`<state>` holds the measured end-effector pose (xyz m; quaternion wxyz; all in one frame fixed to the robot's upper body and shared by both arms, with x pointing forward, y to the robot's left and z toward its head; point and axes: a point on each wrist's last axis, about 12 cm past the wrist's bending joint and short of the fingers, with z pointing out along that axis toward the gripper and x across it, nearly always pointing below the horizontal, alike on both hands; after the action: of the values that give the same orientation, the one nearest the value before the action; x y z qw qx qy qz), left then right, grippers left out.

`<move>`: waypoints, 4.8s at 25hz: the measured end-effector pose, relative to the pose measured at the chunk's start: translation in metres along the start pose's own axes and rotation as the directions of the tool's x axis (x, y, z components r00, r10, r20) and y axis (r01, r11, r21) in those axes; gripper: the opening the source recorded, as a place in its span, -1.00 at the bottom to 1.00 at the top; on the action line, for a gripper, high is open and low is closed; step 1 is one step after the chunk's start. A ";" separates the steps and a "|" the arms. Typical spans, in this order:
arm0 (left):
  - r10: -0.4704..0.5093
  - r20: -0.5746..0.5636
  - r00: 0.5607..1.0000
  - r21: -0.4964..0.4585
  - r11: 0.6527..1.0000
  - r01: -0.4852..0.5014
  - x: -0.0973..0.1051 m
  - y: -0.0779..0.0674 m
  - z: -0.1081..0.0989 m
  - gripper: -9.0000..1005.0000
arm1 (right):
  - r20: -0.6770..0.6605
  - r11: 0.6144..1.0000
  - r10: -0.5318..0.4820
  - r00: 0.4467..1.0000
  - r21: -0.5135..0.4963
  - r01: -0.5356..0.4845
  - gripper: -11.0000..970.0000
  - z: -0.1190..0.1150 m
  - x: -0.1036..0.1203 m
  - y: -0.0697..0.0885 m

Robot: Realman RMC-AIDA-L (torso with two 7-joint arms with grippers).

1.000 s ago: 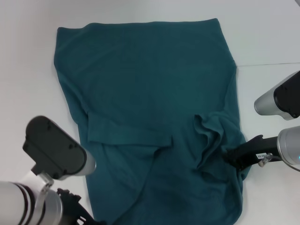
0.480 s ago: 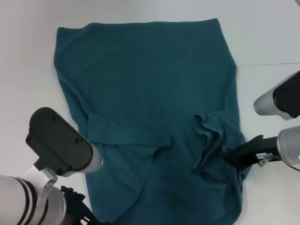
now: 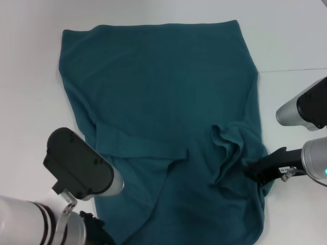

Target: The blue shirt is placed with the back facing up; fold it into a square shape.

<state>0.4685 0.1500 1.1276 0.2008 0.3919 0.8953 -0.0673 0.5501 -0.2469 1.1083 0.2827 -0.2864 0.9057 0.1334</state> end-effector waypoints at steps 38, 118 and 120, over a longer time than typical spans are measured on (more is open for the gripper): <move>-0.009 -0.056 0.998 0.003 1.000 0.009 0.002 0.012 0.022 0.31 | 0.001 1.000 -0.001 1.000 -0.002 0.001 -0.85 0.001 -0.002 0.000; -0.117 0.005 0.993 -0.052 0.992 0.117 0.043 0.060 -0.043 -0.89 | 0.219 0.984 -0.112 0.969 -0.110 0.139 -0.84 -0.087 0.072 -0.001; -0.118 0.005 0.993 -0.054 0.992 0.118 0.043 0.060 -0.045 -0.89 | 0.234 0.985 -0.111 0.966 -0.105 0.139 -0.84 -0.090 0.075 -0.002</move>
<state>0.4717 0.2326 1.1526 0.2079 0.3327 0.9182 -0.0551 0.4616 -0.3180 1.1360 0.3744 -0.3424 0.8377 0.2018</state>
